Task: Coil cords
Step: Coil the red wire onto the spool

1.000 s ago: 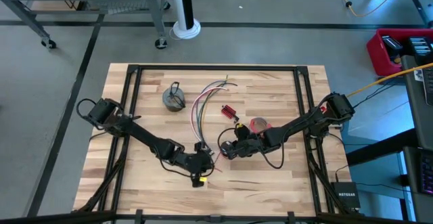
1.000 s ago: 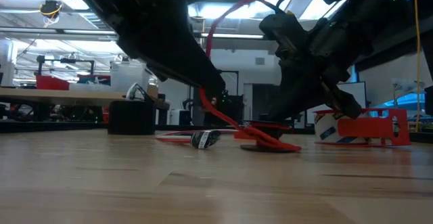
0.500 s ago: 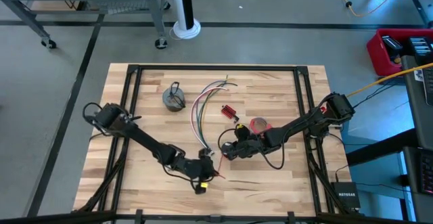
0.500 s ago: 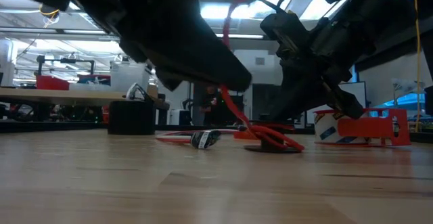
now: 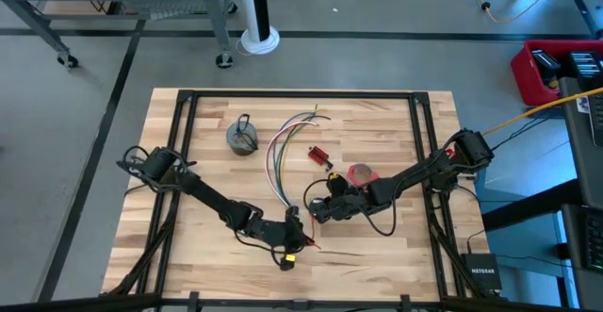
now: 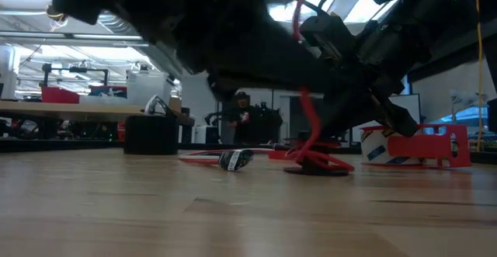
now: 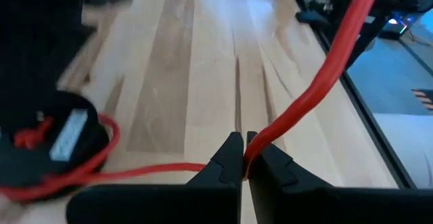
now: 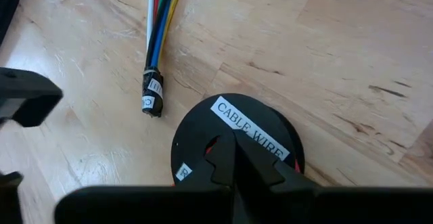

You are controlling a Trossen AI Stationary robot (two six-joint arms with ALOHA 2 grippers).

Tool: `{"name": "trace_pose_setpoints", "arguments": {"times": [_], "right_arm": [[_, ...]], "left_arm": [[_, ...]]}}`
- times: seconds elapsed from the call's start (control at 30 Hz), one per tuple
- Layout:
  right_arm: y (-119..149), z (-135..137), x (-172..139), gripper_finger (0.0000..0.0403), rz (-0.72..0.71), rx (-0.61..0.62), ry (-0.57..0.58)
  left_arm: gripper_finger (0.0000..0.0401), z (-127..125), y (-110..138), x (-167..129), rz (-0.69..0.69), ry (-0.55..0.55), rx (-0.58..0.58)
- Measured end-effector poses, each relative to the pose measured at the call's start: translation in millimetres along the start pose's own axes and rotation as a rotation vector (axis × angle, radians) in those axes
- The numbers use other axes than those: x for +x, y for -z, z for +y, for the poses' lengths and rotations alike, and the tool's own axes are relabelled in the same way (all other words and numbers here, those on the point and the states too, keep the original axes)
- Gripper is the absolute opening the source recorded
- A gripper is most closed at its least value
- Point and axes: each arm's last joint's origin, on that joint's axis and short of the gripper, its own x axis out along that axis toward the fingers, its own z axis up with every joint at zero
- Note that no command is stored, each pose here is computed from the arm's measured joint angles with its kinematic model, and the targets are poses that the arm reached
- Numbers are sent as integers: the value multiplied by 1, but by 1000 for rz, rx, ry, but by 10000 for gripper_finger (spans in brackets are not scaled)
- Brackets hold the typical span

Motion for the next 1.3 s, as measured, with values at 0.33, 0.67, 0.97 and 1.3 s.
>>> {"name": "trace_pose_setpoints", "arguments": {"times": [0.33,0.67,0.97,1.3], "right_arm": [[0,0,0,10,-1,1,-4],[0,2,1,10,-2,8,-27],[-2,10,1,10,-18,-86,-110],[0,11,0,12,55,-62,-137]], "left_arm": [[0,17,-21,8,-35,-45,79],[0,40,-22,13,23,-118,75],[0,40,-22,13,23,-118,92],[0,40,-21,12,32,-120,107]]}}
